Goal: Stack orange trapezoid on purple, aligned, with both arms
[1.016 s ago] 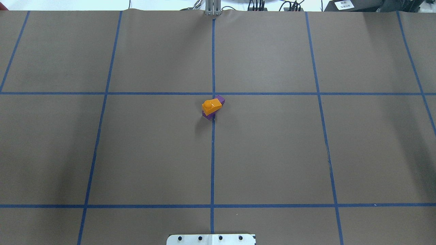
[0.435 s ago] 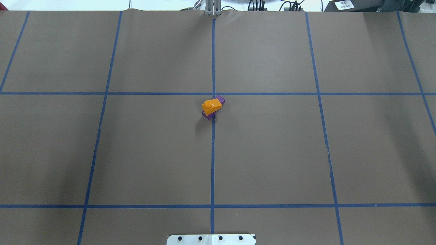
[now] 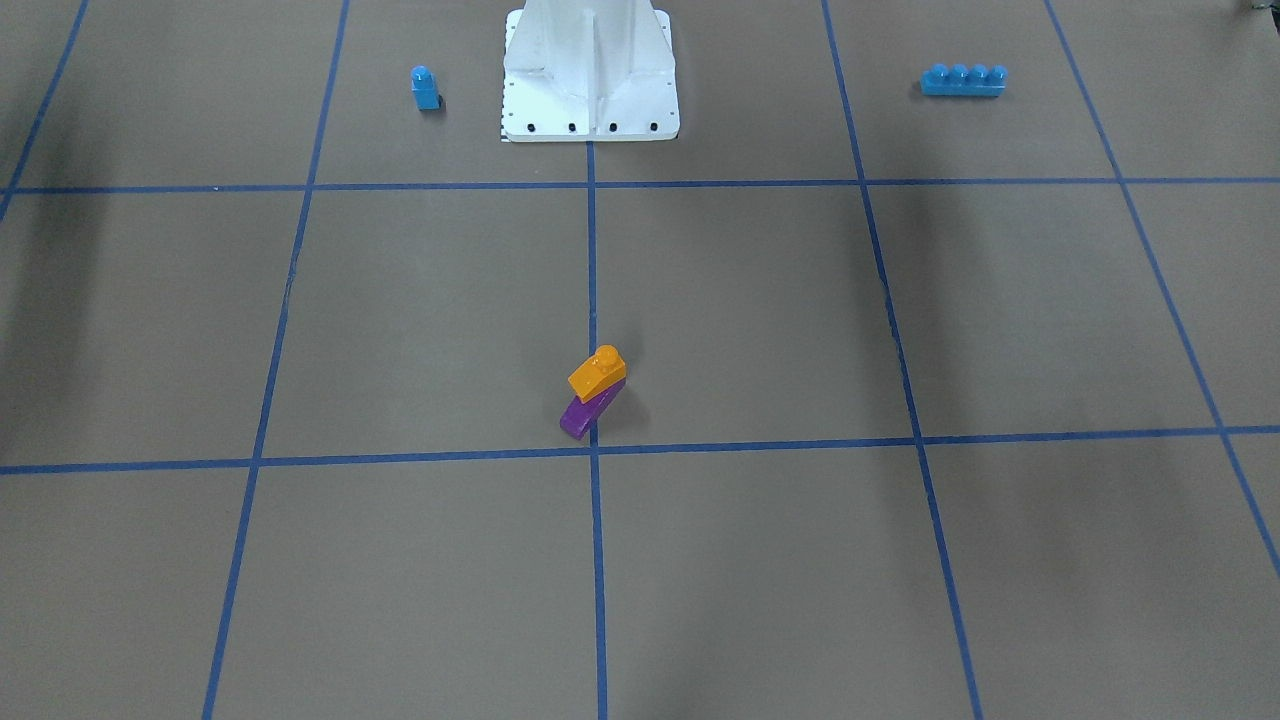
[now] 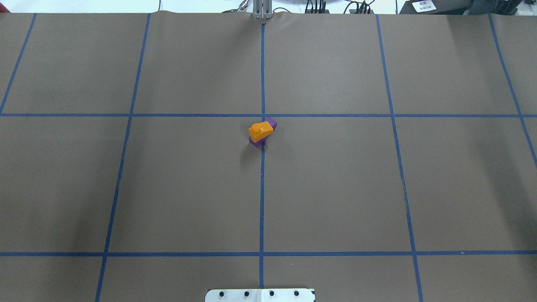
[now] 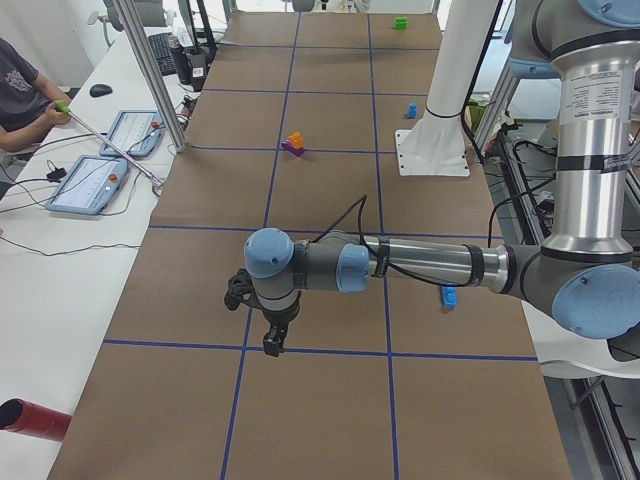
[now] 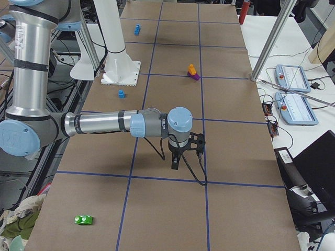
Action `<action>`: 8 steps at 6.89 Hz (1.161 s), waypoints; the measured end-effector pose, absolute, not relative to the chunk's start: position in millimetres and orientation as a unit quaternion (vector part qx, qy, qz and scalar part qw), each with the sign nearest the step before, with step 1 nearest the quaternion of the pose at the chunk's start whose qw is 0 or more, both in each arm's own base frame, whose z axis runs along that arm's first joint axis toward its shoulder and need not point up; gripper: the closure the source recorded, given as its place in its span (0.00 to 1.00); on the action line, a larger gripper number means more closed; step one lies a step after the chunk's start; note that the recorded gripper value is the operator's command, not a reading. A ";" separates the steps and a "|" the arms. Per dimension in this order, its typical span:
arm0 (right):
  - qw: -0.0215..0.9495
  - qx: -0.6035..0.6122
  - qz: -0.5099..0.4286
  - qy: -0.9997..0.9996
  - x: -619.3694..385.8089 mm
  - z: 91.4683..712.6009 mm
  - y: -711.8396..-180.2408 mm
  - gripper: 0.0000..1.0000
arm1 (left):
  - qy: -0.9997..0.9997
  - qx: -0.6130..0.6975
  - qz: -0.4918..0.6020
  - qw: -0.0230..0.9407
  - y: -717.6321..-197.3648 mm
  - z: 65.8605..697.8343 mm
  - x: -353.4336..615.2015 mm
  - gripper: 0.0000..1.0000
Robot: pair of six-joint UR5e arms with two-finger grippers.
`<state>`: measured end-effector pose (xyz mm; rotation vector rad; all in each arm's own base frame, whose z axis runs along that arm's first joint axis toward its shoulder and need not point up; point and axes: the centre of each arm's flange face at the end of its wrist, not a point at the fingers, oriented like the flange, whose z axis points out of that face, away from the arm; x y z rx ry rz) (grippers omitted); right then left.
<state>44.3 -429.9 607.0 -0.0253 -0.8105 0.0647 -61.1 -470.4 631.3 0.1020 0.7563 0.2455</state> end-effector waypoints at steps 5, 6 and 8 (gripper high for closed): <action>0.918 -0.011 0.022 -0.396 43.9 612.3 -428.1 0.00 | 0.368 0.048 0.119 0.921 -468.9 634.3 -61.3 0.00; 0.918 -0.011 0.022 -0.396 43.8 612.4 -428.1 0.00 | 0.368 0.047 0.119 0.921 -468.8 634.5 -61.3 0.00; 0.918 -0.012 0.022 -0.396 43.9 612.5 -428.1 0.00 | 0.368 0.047 0.119 0.921 -468.7 634.9 -61.0 0.00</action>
